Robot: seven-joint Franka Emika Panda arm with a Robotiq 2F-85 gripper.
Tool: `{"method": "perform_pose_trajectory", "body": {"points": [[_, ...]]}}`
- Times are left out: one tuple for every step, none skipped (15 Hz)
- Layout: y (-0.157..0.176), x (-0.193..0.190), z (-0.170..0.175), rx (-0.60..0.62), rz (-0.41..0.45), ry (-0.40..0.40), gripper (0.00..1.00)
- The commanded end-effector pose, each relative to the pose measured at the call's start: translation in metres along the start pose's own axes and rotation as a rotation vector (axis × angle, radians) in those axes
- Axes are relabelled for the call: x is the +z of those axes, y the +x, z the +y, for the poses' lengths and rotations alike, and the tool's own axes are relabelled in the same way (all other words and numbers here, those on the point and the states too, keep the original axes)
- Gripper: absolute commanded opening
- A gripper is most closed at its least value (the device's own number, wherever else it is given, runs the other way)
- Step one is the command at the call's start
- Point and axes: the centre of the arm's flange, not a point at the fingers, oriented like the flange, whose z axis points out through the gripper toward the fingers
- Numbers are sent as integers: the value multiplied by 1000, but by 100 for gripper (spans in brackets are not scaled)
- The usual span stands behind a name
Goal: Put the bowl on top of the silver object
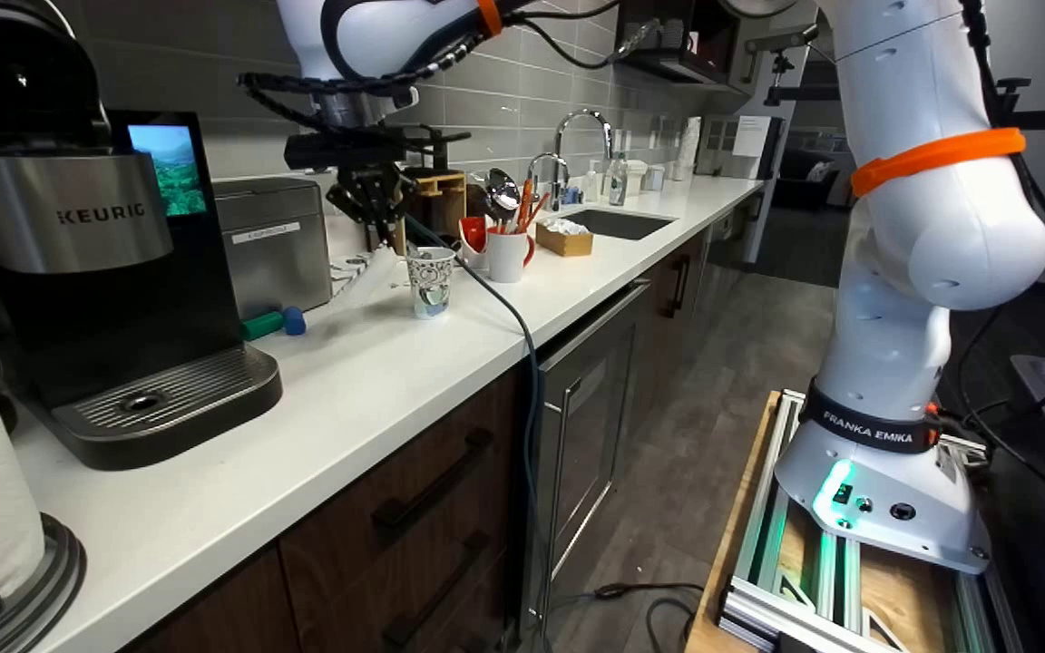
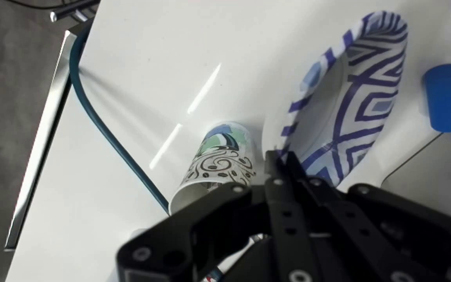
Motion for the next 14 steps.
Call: {"method": "perform_pose_trajectory", "body": {"points": [[-7,10,50,139,-68,127,1],[-7,10,57,182,-74,164,1],[-5,8,67,221,-81,200,1],[-3,2,83,256,-85,241,1],[-2,-2,94,294,-83,278,1],[0,-11,109,332,-74,315,1],[2,-20,122,366,-65,354,1],[3,-30,131,398,-49,396,1],[6,-39,137,428,-35,440,1],[10,-48,138,450,-21,492,1],[15,-60,137,472,-8,543,1],[22,-73,133,488,10,600,1],[29,-87,129,495,25,650,1],[37,-100,117,486,40,688,1]]}}
